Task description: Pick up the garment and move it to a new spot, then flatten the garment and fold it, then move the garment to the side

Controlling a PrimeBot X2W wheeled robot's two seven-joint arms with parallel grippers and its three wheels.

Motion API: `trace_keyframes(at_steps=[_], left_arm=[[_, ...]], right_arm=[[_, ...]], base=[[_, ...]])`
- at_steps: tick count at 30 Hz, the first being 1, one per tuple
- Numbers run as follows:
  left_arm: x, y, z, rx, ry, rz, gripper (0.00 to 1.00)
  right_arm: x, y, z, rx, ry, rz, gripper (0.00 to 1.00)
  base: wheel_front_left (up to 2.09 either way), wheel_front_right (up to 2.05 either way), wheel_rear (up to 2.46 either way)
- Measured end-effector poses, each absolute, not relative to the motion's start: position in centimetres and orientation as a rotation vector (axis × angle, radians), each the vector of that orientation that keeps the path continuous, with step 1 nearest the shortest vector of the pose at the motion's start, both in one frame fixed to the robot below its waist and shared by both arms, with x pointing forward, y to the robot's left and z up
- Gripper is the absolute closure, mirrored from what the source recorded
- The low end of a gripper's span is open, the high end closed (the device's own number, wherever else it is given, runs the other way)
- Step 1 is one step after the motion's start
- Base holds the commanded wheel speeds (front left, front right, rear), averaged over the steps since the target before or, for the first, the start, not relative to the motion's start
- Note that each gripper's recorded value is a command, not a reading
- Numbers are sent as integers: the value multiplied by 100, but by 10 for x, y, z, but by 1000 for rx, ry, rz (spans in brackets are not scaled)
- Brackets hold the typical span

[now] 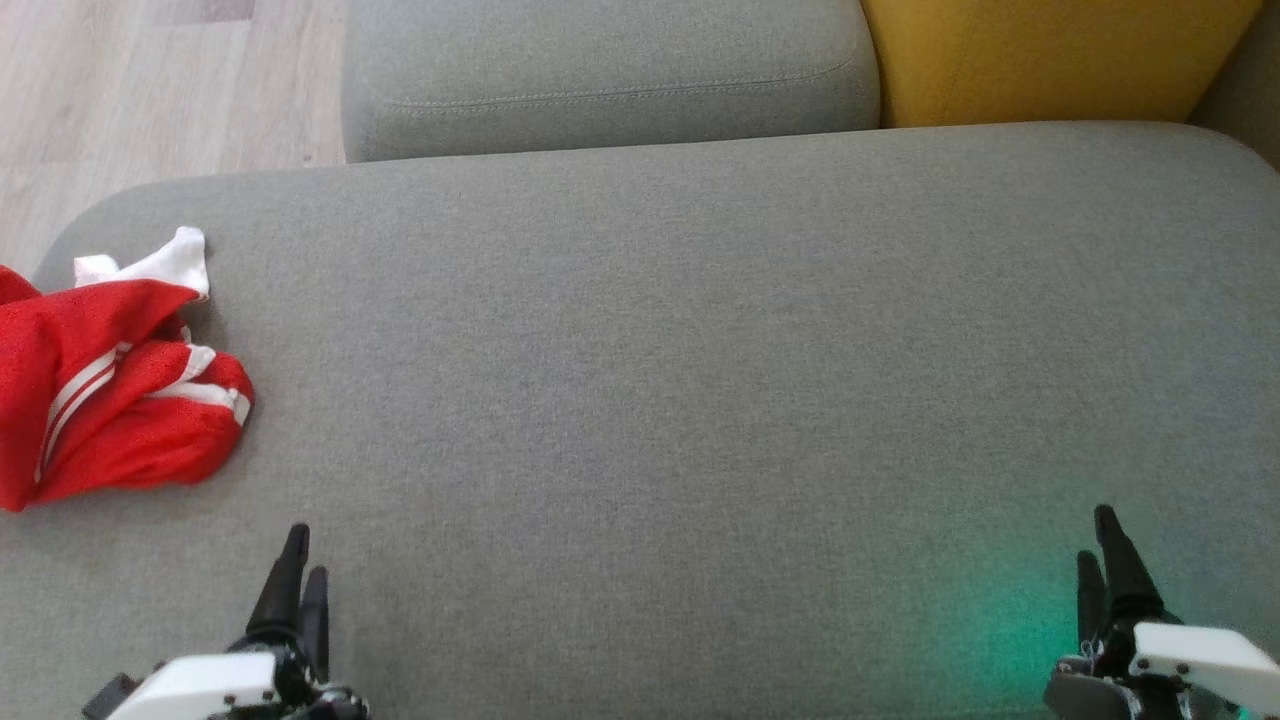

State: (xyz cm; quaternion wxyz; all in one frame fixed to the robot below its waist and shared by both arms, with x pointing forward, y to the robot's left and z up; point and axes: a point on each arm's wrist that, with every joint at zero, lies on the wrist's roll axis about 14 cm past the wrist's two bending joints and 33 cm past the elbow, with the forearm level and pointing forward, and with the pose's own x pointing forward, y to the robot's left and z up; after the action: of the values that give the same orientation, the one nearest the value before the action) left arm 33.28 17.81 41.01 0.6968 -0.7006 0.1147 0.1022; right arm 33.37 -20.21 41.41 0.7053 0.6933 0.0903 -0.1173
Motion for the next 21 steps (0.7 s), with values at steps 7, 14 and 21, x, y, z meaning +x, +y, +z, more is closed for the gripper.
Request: trace_keyframes(at_steps=[7,14,21], left_arm=[[344,177,427,-1465,220,175,0],[354,173,446,-1343,181,110,0],[359,170,459,-1231,151,67,0]], right_arm=[[344,-205,430,1419,170,-213,0],[351,-204,444,1274,151,-162,0],[357,-201,459,1147,129,-109,0]], base=[[0,0,0],[0,0,0],[0,0,0]])
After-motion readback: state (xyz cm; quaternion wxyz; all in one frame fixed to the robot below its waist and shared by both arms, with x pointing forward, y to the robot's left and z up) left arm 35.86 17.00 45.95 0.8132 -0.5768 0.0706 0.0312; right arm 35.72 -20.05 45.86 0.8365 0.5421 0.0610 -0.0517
